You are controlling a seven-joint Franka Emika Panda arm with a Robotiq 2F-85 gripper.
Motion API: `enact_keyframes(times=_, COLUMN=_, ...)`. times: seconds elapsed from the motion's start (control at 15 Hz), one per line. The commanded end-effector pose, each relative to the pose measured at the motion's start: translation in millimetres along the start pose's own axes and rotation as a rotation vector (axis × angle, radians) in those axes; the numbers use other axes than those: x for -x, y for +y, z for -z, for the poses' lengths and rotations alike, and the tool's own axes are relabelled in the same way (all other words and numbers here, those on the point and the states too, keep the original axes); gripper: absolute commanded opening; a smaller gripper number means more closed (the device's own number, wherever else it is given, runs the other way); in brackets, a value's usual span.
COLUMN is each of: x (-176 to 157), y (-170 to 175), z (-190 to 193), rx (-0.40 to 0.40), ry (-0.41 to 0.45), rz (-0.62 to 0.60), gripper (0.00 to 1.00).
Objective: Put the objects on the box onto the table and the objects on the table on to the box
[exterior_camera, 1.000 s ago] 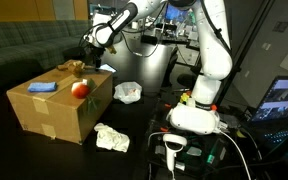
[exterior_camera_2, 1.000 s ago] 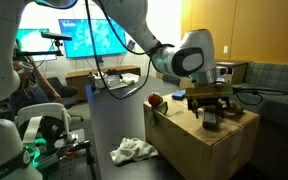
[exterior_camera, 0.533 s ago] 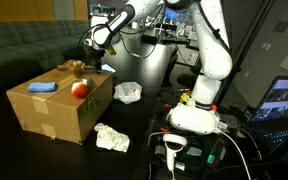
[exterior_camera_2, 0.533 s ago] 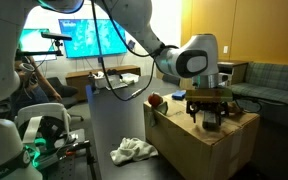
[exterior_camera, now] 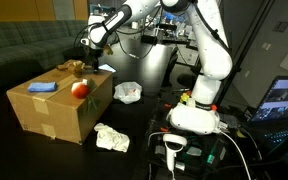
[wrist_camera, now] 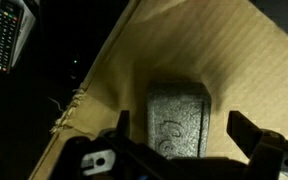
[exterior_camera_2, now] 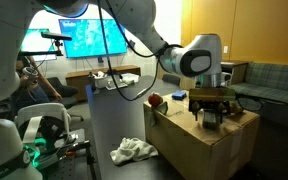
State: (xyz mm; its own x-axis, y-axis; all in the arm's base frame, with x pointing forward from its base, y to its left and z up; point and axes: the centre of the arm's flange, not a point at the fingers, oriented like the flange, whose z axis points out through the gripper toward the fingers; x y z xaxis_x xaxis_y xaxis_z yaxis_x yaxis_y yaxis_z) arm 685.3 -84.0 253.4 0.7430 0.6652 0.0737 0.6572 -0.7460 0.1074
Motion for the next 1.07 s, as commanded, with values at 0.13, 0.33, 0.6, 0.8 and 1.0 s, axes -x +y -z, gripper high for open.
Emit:
enact_keyframes(times=0.13, x=-21, y=22, z=-14, rx=-0.059, ry=0.021, rz=0.032, gripper=1.0)
enact_keyframes(times=0.33, x=-22, y=26, z=-25, rx=-0.097, ry=0.011, rz=0.042, gripper=1.0)
enact_keyframes(times=0.6, x=-21, y=31, z=-24, rx=-0.122, ry=-0.006, rz=0.055, gripper=0.72)
enact_keyframes(times=0.8, x=-18, y=34, z=-16, rx=-0.121, ry=-0.009, rz=0.062, gripper=0.5)
enact_keyframes(times=1.0, x=-14, y=30, z=-10, rx=-0.115, ry=-0.019, rz=0.07, gripper=0.33)
